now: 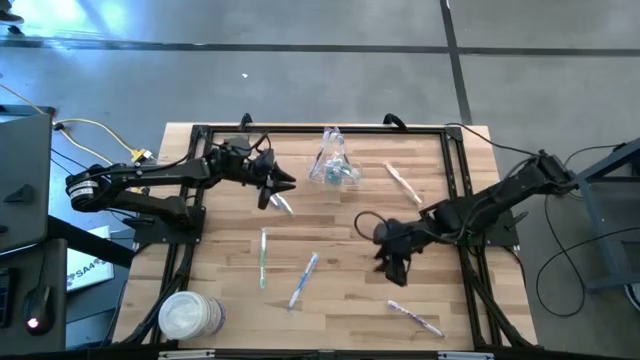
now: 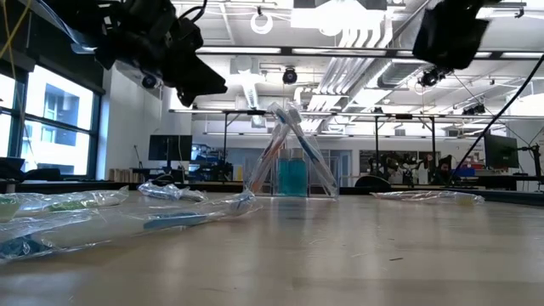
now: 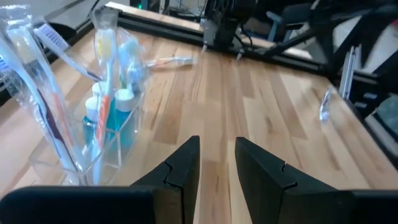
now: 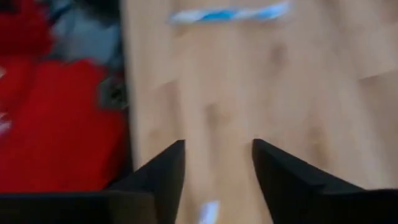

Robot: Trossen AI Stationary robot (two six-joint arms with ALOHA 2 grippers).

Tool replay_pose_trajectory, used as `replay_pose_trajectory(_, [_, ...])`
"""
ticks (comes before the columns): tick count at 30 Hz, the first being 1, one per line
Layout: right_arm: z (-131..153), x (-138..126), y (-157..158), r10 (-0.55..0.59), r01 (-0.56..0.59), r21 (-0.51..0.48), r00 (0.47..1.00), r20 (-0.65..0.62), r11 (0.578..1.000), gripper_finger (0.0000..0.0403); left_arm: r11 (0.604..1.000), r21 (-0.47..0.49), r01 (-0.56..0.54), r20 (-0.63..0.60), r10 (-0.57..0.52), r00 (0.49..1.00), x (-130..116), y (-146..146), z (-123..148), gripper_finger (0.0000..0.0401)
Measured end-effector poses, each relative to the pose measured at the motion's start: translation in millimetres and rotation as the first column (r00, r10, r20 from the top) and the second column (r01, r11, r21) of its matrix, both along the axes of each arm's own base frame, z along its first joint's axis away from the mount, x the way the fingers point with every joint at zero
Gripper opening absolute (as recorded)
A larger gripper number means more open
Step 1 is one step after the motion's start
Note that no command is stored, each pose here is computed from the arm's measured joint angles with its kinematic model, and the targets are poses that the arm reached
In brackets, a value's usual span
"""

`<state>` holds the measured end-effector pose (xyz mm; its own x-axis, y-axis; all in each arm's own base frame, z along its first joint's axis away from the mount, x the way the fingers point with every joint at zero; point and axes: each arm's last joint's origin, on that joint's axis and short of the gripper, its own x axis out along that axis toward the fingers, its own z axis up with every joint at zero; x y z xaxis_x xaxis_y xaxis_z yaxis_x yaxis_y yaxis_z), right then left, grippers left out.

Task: Pick & Place toothbrushing station
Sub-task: Put the violet toothbrush into the transparent organizer

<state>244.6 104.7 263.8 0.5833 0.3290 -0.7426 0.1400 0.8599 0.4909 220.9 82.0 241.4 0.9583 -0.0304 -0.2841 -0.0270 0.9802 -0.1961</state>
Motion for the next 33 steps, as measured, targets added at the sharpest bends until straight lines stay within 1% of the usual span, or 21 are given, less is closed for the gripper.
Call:
replay_pose_trajectory(2, [-1,-1,8,0.054,-0.053,0.065,0.998,-0.023,0.997,0.0197,1.000,0.007,0.001,-0.012,-0.001,1.000,0,0,-1,0.0104])
replay_pose_trajectory(3, [-2,-3,11,0.061,-0.056,0.093,0.997,-0.049,0.994,0.0202,1.000,0.008,0.000,-0.021,0.000,1.000,-1,0,-2,0.0104])
replay_pose_trajectory(4, [-3,-5,14,0.046,-0.036,0.119,0.996,-0.081,0.992,0.0206,1.000,0.005,0.001,-0.029,0.000,1.000,-1,0,-3,0.0104])
replay_pose_trajectory(8, [-7,-10,27,-0.076,0.119,0.202,0.976,-0.205,0.972,0.0207,1.000,-0.013,-0.001,-0.065,0.000,0.998,-2,-1,-6,0.0104])
replay_pose_trajectory(11, [-17,-17,38,-0.140,0.218,0.208,0.932,-0.336,0.954,0.0207,0.999,-0.041,-0.009,-0.091,0.005,0.996,-3,-1,-9,0.0104])
replay_pose_trajectory(13, [-24,-18,46,-0.175,0.276,0.212,0.900,-0.400,0.937,0.0207,0.999,-0.048,-0.010,-0.101,0.005,0.995,-3,-1,-10,0.0104])
replay_pose_trajectory(14, [-27,-17,49,-0.177,0.285,0.211,0.891,-0.418,0.935,0.0207,0.999,-0.049,-0.010,-0.103,0.005,0.995,-3,-1,-10,0.0104])
replay_pose_trajectory(18, [-46,-16,64,-0.143,0.247,0.168,0.872,-0.468,0.954,0.0207,0.999,-0.036,-0.006,-0.095,0.003,0.995,-3,-1,-9,0.0104])
replay_pose_trajectory(21, [-61,-16,74,-0.105,0.190,0.125,0.865,-0.491,0.974,0.0207,1.000,0.002,0.006,-0.088,-0.006,0.996,-3,-1,-9,0.0104])
replay_pose_trajectory(24, [-76,-15,82,-0.072,0.151,0.106,0.844,-0.531,0.983,0.0207,1.000,0.016,0.011,-0.087,-0.009,0.996,-3,-1,-9,0.0104])
replay_pose_trajectory(27, [-89,-14,87,-0.065,0.137,0.083,0.817,-0.572,0.987,0.0207,0.999,0.036,0.019,-0.087,-0.015,0.996,-3,-1,-9,0.0104])
replay_pose_trajectory(33, [-113,-10,90,-0.106,0.142,0.012,0.786,-0.609,0.990,0.0206,0.998,0.058,0.027,-0.086,-0.022,0.996,-3,-1,-9,0.0104])
